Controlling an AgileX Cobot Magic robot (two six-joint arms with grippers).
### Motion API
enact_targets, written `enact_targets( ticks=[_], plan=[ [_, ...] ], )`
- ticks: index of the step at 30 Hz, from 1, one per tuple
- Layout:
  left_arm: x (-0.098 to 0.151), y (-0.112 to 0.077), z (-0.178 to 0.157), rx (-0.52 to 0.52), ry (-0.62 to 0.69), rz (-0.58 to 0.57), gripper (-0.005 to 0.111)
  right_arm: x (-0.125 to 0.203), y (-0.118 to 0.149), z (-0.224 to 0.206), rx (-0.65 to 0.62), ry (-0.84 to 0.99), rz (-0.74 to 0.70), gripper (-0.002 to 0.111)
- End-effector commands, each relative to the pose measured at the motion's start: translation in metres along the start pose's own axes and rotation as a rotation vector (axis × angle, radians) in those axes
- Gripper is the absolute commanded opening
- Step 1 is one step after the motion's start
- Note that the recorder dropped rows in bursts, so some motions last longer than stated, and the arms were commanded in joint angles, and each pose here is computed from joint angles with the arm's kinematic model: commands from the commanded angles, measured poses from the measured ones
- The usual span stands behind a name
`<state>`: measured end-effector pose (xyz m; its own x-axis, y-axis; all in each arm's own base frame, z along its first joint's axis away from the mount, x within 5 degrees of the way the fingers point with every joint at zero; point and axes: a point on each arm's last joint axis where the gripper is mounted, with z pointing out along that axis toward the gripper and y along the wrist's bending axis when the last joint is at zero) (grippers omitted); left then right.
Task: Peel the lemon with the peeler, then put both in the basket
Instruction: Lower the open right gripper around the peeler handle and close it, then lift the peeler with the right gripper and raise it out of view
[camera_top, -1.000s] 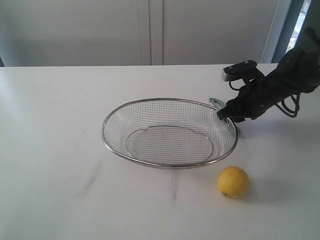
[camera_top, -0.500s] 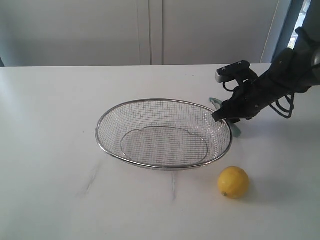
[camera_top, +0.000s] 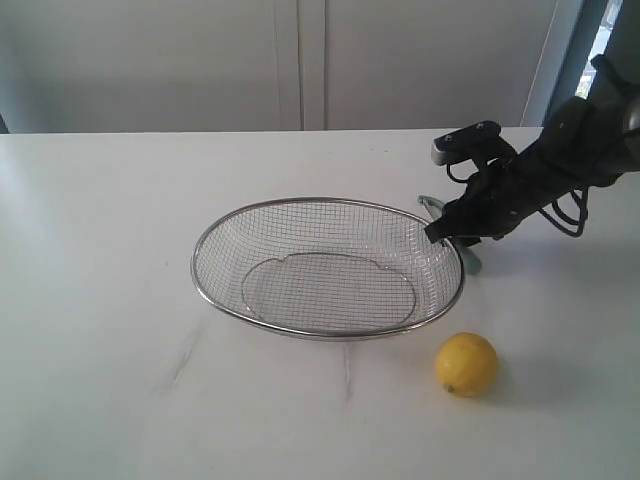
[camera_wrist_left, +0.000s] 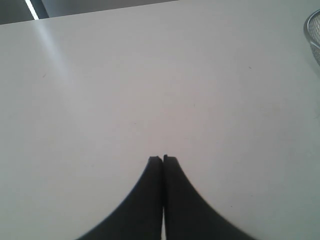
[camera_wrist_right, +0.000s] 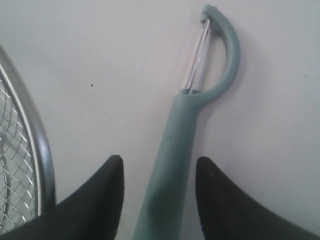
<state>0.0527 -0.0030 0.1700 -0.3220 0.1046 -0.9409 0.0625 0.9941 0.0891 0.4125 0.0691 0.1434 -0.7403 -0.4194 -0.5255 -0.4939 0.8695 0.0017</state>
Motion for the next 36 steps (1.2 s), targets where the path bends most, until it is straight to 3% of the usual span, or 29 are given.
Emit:
enact_targets(
  ticks=[1, 11, 20, 23, 27, 30, 36],
  plan=[
    [0.001, 0.000, 0.000, -0.001, -0.002, 0.000, 0.000, 0.005, 0.000, 0.009, -0.007, 0.022, -0.006, 0.044],
    [0.001, 0.000, 0.000, -0.001, -0.002, 0.000, 0.000, 0.007, 0.000, 0.014, -0.009, 0.032, -0.002, 0.044],
    [0.001, 0.000, 0.000, -0.001, -0.002, 0.000, 0.000, 0.009, 0.000, 0.016, -0.013, 0.042, 0.004, 0.034],
    [0.001, 0.000, 0.000, -0.001, -0.002, 0.000, 0.000, 0.010, -0.002, 0.016, 0.003, 0.058, 0.007, 0.026],
    [0.001, 0.000, 0.000, -0.001, -0.002, 0.000, 0.000, 0.014, -0.006, 0.016, 0.054, 0.096, 0.032, 0.000],
    [0.001, 0.000, 0.000, -0.001, -0.002, 0.000, 0.000, 0.008, -0.011, 0.007, 0.092, 0.092, 0.100, 0.000],
    [0.001, 0.000, 0.000, -0.001, -0.002, 0.000, 0.000, -0.012, -0.010, -0.027, 0.104, 0.034, 0.096, 0.000]
  ],
)
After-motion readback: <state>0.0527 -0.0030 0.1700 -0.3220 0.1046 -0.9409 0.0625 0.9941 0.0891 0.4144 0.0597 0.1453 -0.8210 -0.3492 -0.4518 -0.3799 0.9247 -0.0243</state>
